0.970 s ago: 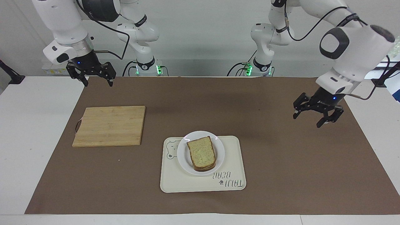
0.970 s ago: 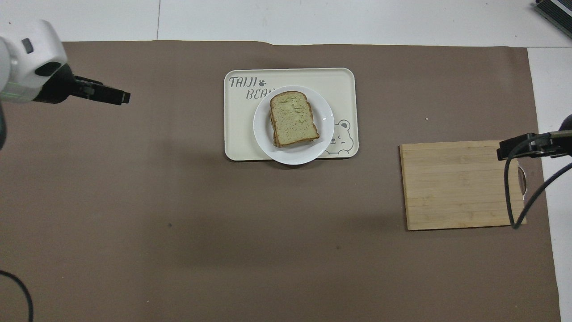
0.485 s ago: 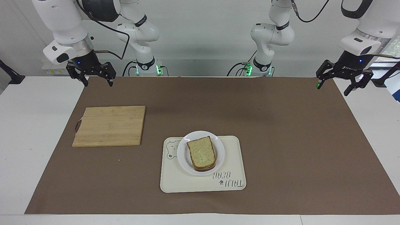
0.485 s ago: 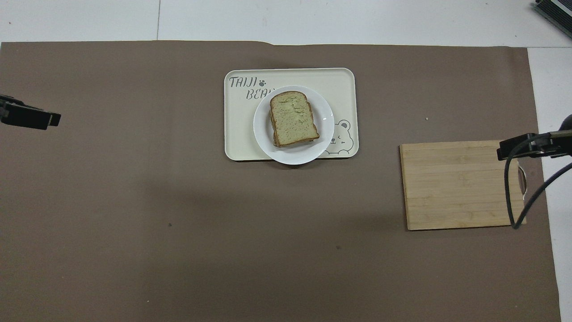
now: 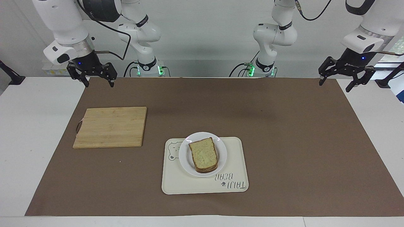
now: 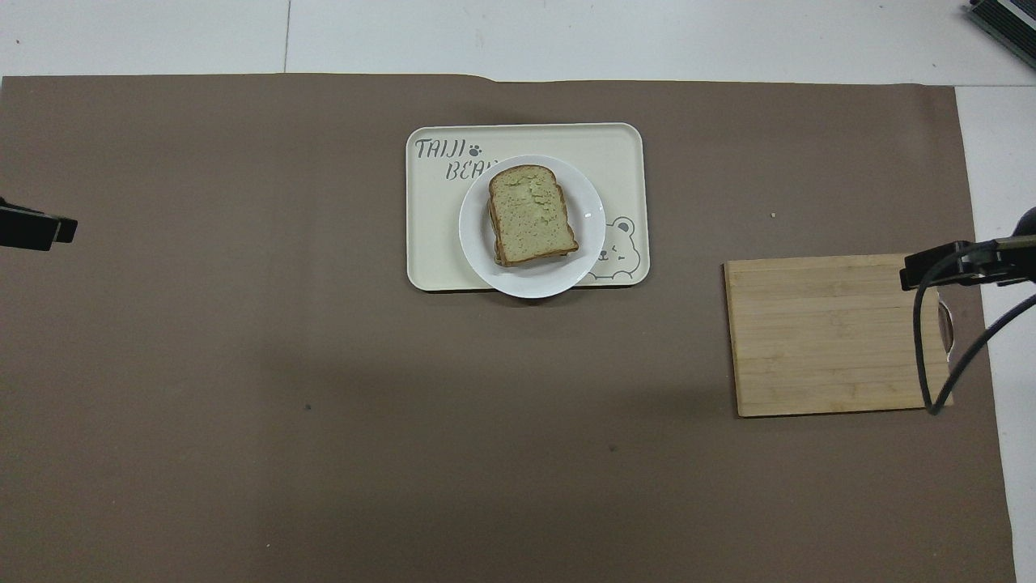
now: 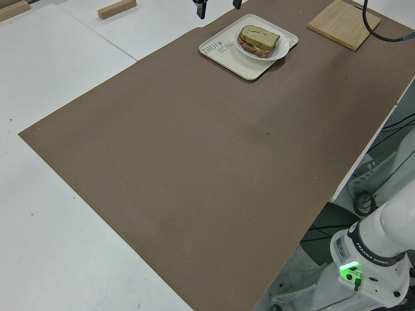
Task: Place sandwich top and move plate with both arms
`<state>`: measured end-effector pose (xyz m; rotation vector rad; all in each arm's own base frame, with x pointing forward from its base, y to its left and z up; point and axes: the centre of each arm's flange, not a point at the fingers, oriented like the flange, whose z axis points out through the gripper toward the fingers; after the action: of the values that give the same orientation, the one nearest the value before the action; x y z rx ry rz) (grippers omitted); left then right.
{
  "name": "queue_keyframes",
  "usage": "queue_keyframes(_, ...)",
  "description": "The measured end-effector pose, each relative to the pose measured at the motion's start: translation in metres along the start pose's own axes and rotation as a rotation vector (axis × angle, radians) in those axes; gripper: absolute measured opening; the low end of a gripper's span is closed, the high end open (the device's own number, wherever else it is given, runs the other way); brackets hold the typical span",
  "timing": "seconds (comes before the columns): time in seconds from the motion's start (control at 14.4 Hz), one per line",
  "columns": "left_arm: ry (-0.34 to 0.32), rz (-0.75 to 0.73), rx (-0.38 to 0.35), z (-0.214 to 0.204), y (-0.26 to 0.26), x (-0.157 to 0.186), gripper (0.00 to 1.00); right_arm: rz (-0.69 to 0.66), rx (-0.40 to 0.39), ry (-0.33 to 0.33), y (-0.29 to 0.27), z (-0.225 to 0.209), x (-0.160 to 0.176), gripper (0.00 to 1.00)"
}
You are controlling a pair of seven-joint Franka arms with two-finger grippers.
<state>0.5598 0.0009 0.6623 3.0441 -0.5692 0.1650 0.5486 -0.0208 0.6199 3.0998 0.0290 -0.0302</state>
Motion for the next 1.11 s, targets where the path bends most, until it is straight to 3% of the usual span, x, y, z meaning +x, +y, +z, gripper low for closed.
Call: queue_keyframes(1.11,-0.086,-0.098,-0.005,-0.026,0.025,-0.030,1.00,0.000,0.000,0.000,0.000,0.000,0.000,1.00)
